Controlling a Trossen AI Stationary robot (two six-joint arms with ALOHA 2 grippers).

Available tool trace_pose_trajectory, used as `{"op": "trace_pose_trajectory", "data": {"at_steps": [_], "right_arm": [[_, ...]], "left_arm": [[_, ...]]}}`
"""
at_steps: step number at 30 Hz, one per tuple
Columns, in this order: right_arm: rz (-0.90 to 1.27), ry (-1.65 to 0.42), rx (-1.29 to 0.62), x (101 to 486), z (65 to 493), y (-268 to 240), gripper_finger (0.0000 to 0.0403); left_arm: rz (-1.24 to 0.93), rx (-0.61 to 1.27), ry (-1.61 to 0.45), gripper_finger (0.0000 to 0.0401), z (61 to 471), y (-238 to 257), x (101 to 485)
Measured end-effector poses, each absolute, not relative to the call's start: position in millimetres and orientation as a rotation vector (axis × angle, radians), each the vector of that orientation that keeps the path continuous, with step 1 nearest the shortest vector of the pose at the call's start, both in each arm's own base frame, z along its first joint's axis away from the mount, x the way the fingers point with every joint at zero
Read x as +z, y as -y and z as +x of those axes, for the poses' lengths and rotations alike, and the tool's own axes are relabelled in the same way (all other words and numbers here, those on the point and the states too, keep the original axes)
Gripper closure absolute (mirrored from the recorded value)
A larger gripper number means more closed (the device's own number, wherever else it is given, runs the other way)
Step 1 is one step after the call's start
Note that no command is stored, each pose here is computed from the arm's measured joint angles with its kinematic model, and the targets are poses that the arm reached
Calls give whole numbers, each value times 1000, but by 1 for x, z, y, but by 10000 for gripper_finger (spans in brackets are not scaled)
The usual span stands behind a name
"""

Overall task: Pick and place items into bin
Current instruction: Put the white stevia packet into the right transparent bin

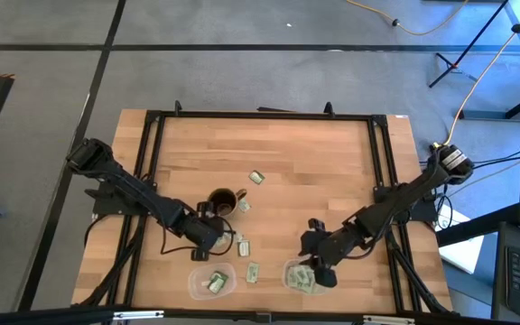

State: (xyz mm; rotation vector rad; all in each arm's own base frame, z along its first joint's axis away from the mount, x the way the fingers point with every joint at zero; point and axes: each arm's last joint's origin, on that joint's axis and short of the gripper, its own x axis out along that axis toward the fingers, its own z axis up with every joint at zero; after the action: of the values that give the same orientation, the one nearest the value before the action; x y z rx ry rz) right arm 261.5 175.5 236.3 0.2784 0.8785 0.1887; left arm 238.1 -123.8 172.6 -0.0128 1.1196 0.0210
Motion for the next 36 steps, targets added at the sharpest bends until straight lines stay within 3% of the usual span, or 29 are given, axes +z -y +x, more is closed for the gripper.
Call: {"op": "trace_pose_trajectory", "data": {"at_steps": [6, 13, 20, 27, 36], "right_arm": [[239, -845, 178, 242, 263, -168, 279], [236, -868, 151, 240, 264, -162, 279], [237, -873, 142, 240, 265, -160, 279], [235, -875, 142, 239, 265, -160, 279], [234, -875, 142, 239, 265, -160, 279]], "left_arm": [[141, -56, -1115, 326, 235, 126, 170], [87, 4, -1150, 327, 233, 123, 168], [-56, 95, -1158, 327, 230, 124, 168], [-61, 55, -1165, 327, 223, 136, 169], [-350, 251, -1111, 327, 219, 140, 174]]}}
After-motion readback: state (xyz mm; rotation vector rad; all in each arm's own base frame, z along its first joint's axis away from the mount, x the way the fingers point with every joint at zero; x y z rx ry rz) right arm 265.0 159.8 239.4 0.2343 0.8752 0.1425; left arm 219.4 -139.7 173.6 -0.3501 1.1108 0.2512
